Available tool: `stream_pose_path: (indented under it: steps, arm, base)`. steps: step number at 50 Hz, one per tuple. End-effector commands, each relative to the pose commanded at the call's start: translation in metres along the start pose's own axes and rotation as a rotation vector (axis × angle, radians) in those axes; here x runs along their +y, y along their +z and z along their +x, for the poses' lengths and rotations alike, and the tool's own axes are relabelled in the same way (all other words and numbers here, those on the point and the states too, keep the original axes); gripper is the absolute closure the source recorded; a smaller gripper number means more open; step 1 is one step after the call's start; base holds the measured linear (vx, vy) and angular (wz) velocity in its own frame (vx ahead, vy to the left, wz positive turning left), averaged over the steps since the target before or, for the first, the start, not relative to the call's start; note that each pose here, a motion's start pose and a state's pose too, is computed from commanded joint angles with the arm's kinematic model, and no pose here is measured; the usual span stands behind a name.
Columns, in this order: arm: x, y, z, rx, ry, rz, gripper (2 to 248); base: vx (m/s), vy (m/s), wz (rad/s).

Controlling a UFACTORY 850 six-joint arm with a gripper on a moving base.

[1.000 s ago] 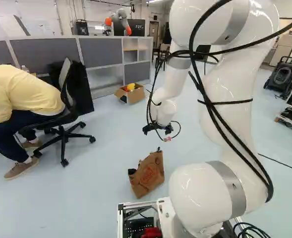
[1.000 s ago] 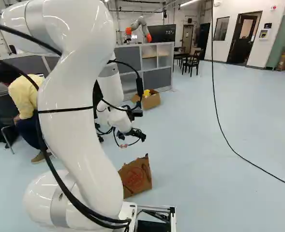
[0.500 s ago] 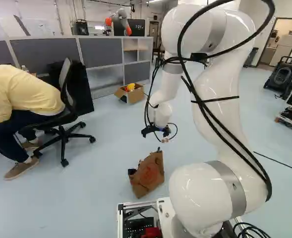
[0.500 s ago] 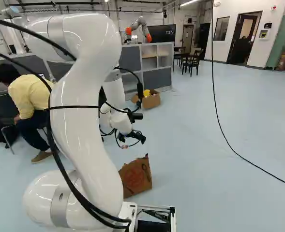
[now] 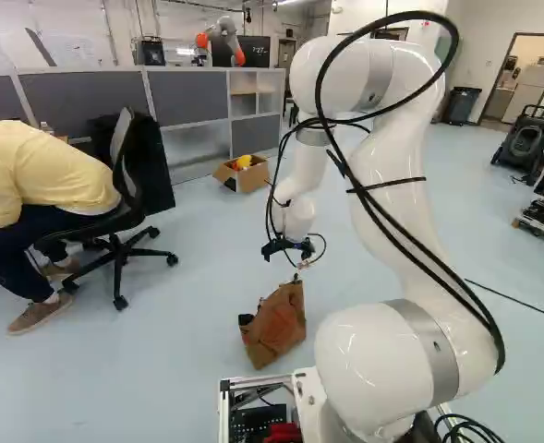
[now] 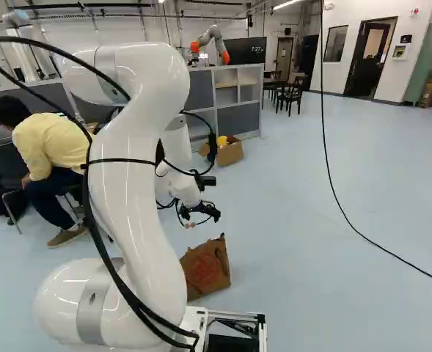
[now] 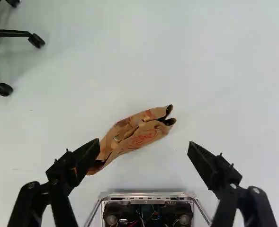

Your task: Pick up the grocery bag from the ground

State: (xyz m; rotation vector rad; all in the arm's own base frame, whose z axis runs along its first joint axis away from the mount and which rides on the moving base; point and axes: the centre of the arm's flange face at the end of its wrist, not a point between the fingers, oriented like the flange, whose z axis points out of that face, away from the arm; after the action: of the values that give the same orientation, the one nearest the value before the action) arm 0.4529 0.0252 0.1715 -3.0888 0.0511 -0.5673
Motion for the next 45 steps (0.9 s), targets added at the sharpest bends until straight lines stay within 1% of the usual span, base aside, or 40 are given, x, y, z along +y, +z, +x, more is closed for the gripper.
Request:
stream_pose_path:
  steps: [30,37,45]
  arm:
    - [-0.001,0.043,-0.005,-0.05,-0.006,-0.001,3]
    - [-0.002,0.053,-0.007,-0.061,0.042,0.004,3]
    - [-0.003,0.065,-0.009,-0.074,0.131,0.004,3]
  base:
    - [0.0,0.0,0.0]
    - [0.0,0.0,0.0]
    - [0.0,0.0,0.0]
